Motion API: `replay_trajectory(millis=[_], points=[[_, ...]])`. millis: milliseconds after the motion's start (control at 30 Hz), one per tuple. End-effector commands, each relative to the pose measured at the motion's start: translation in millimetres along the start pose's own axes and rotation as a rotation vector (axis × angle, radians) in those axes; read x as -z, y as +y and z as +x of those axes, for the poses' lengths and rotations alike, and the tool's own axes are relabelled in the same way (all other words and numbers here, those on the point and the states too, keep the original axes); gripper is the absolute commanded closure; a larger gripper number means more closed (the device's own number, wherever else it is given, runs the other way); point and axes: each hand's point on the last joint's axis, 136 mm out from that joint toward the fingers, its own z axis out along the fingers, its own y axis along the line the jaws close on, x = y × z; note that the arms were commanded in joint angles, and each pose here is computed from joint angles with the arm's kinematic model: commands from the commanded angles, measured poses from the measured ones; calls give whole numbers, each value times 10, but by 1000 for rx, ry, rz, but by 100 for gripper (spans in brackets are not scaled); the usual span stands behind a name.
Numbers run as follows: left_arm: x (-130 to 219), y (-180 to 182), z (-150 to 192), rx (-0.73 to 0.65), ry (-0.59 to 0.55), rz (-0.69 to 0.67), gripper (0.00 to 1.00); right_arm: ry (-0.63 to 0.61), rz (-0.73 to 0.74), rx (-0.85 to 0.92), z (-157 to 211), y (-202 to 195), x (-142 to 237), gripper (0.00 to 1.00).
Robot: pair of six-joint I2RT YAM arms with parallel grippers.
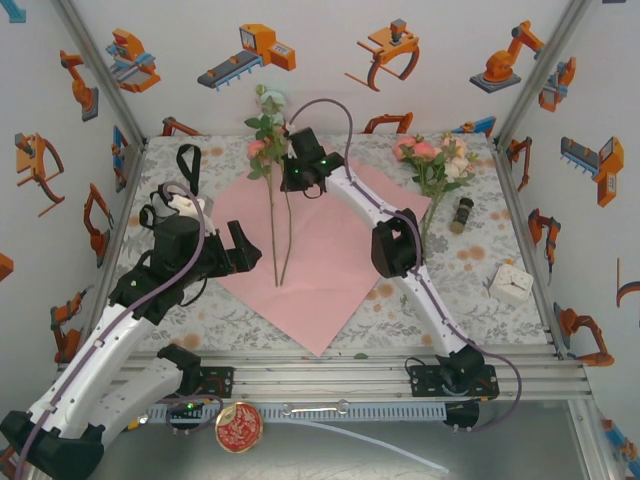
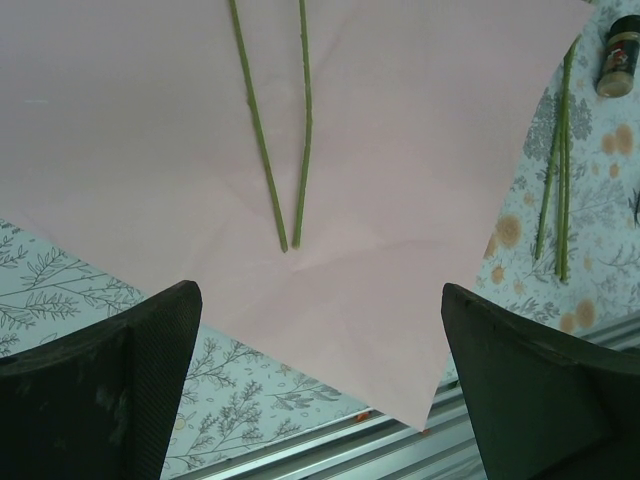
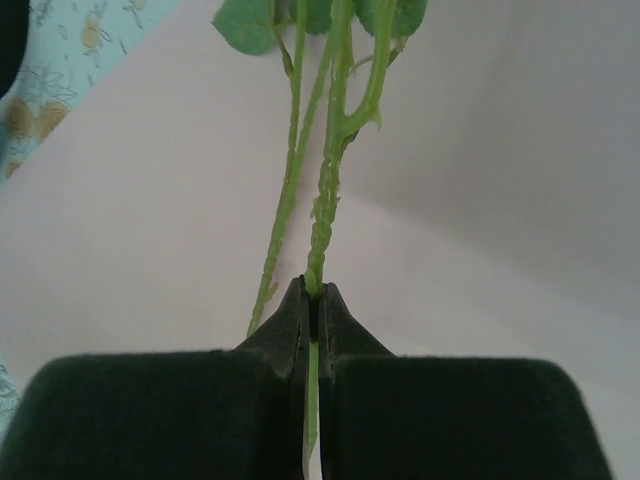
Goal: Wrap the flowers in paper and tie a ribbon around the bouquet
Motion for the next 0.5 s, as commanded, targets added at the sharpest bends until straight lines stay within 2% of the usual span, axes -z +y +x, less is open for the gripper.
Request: replay_trajectory(millis=[0,133,267,367,467], points=[[-13,19,34,19,15,-1,3,-19,-62,-48,-63,101,-32,98],[-17,3,17,23,17,4,3,-23,-57,-36,-113,118,53,81],[-5,-14,13,29,16,12,3,-58,-42,3,-330,165,392,64],[0,-48,4,36,9,33,3,-93,-6,35,-516,161,797,58],[-14,-210,-13,20,-6,132,3,-133,39,74,-676,127,1338,56]])
